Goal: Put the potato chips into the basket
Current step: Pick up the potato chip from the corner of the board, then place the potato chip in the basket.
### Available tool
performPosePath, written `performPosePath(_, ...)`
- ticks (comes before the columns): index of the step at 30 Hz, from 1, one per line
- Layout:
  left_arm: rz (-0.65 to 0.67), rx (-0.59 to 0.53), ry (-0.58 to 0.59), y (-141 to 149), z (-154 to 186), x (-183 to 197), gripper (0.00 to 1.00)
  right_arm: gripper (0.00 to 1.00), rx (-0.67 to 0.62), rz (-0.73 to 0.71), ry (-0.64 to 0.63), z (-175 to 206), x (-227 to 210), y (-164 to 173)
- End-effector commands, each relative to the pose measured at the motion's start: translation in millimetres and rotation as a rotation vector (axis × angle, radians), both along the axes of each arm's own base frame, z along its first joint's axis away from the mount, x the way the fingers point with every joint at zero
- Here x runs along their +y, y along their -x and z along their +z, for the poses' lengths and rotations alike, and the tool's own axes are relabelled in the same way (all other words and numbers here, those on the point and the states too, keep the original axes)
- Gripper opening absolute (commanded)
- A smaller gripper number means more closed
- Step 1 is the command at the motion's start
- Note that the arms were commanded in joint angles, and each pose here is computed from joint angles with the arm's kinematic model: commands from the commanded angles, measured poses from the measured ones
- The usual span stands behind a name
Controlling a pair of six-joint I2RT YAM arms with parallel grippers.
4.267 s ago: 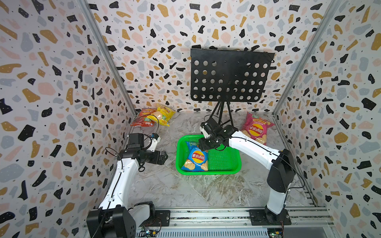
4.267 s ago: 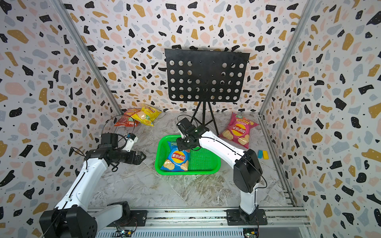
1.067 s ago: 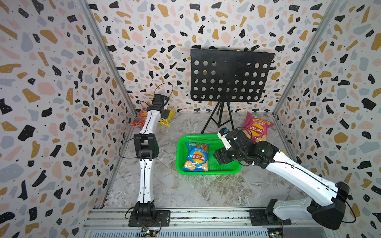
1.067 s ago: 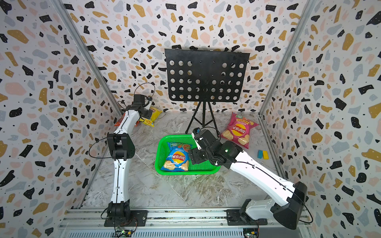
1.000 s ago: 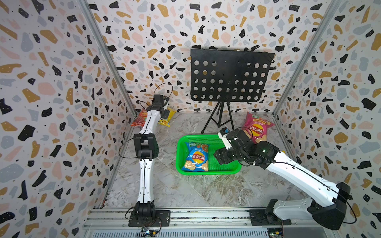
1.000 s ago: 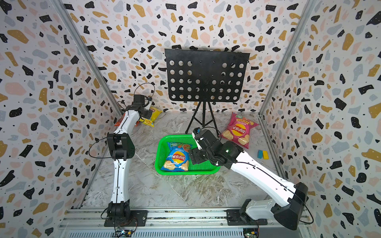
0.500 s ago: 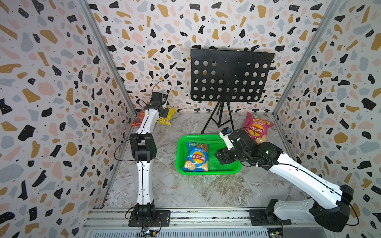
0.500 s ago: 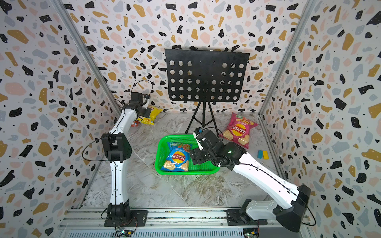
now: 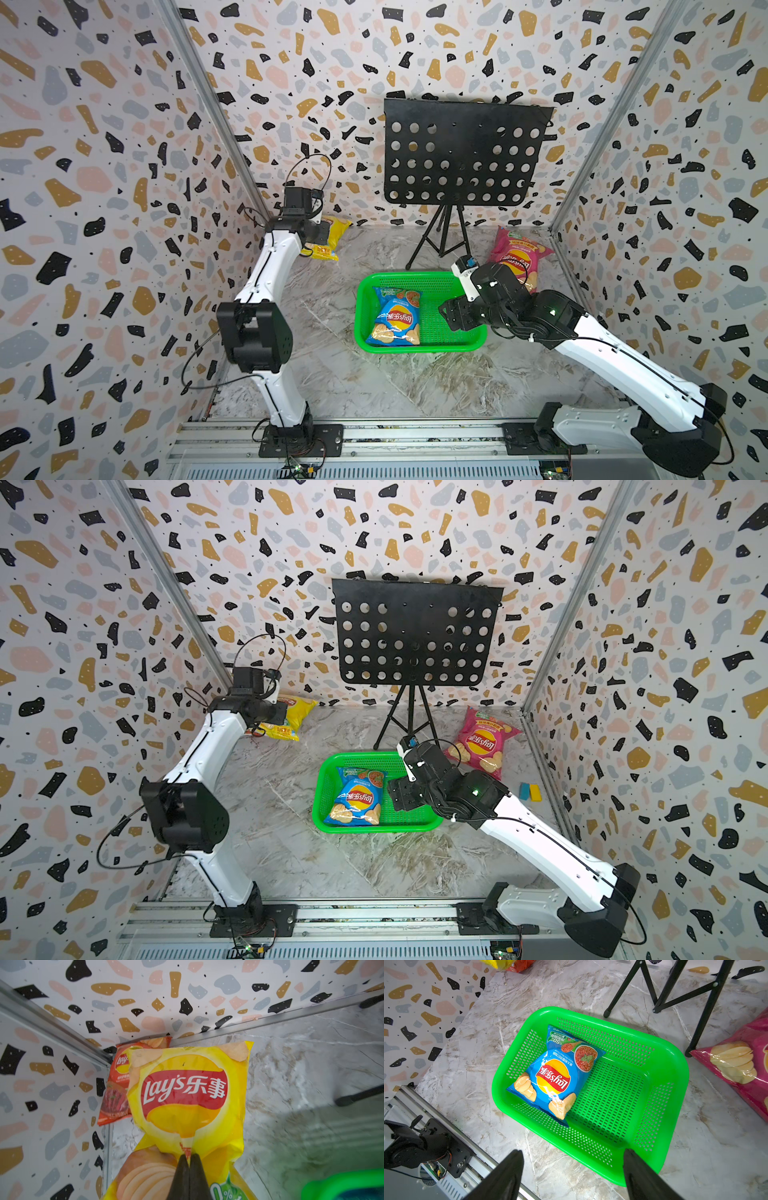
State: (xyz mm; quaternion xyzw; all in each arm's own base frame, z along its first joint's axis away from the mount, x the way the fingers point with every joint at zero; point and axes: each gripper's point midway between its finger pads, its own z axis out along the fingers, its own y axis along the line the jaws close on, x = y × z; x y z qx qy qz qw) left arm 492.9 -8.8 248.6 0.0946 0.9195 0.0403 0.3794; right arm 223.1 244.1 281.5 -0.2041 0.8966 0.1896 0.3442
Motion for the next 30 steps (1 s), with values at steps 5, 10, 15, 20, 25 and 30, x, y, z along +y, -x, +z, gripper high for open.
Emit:
performPosePath(5, -0.143, -0.035, 0.202, 109.8, 44.5, -45.2, 0.00, 0.79, -0.064, -0.117, -0.004, 13.1, -32.7, 1.2)
performPosePath(10, -0.280, 0.001, 0.279, 181.0, 50.6, -76.3, 0.00, 0.78, -0.098, -0.197, -0.011, 17.2, -54.6, 2.8)
performPosePath(15, -0.440, 0.036, 0.347, 226.2, 53.7, -111.5, 0.00, 0.77, -0.134, -0.257, -0.007, 20.1, -74.8, 5.5)
performPosePath(20, -0.537, 0.030, 0.423, 239.3, 59.5, -143.9, 0.00, 0.77, -0.161, -0.306, -0.006, 24.0, -91.5, 8.5)
performPosePath(25, -0.565, 0.079, 0.486, 231.1, 58.6, -177.3, 0.00, 0.76, -0.176, -0.349, 0.013, 25.1, -107.4, 11.8)
performPosePath(30, -0.567, 0.047, 0.458, 217.3, 55.3, -213.2, 0.00, 0.76, -0.177, -0.381, 0.020, 20.6, -118.4, 15.5)
